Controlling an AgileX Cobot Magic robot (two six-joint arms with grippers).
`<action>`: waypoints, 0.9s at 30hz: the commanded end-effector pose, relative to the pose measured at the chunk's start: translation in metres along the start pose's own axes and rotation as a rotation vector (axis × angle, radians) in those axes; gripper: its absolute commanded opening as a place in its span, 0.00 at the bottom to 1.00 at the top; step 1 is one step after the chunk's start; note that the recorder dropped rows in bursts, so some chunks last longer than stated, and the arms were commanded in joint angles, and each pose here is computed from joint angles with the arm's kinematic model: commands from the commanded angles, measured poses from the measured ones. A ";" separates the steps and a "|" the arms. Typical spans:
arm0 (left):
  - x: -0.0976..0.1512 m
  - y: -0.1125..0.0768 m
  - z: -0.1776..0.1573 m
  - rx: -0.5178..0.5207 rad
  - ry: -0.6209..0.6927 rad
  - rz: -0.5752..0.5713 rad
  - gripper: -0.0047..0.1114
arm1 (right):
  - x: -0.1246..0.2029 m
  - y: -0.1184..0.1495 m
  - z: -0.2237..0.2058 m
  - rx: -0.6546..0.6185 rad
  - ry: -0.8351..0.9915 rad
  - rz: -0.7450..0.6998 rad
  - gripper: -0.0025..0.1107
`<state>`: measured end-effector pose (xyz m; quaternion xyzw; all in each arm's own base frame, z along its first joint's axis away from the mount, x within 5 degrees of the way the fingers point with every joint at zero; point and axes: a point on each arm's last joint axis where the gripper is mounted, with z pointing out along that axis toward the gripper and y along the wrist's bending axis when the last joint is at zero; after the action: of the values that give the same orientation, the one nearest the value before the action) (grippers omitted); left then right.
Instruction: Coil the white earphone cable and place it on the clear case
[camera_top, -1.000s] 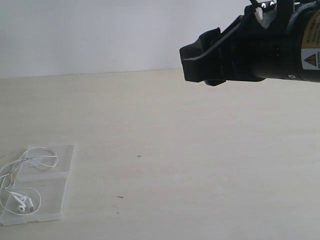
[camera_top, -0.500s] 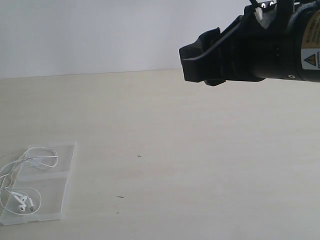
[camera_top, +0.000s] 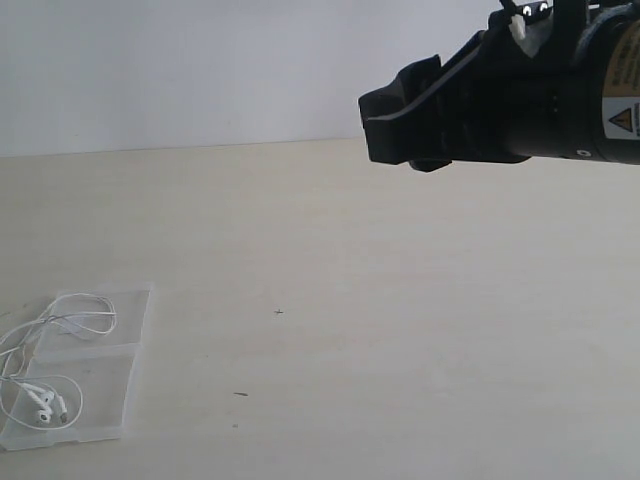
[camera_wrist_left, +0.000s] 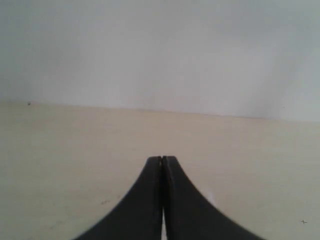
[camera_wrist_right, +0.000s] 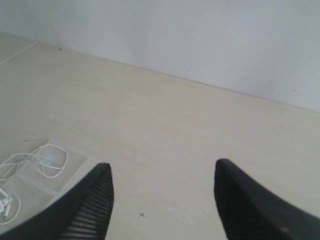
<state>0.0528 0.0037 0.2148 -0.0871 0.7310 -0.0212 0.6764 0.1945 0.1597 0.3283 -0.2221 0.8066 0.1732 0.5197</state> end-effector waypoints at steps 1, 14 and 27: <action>0.023 0.006 0.004 -0.048 0.064 -0.065 0.04 | 0.000 0.000 -0.001 -0.001 -0.004 0.000 0.54; 0.033 0.008 0.003 -0.072 0.179 -0.056 0.04 | 0.000 0.000 -0.001 -0.001 -0.004 0.000 0.54; 0.033 0.008 0.003 -0.072 0.179 -0.056 0.04 | -0.002 -0.003 -0.002 0.026 -0.024 -0.223 0.54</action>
<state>0.0528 0.0062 0.1808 -0.1322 0.7880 -0.0245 0.6008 0.1950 0.1593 0.3288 -0.2487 0.7973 0.1522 0.5285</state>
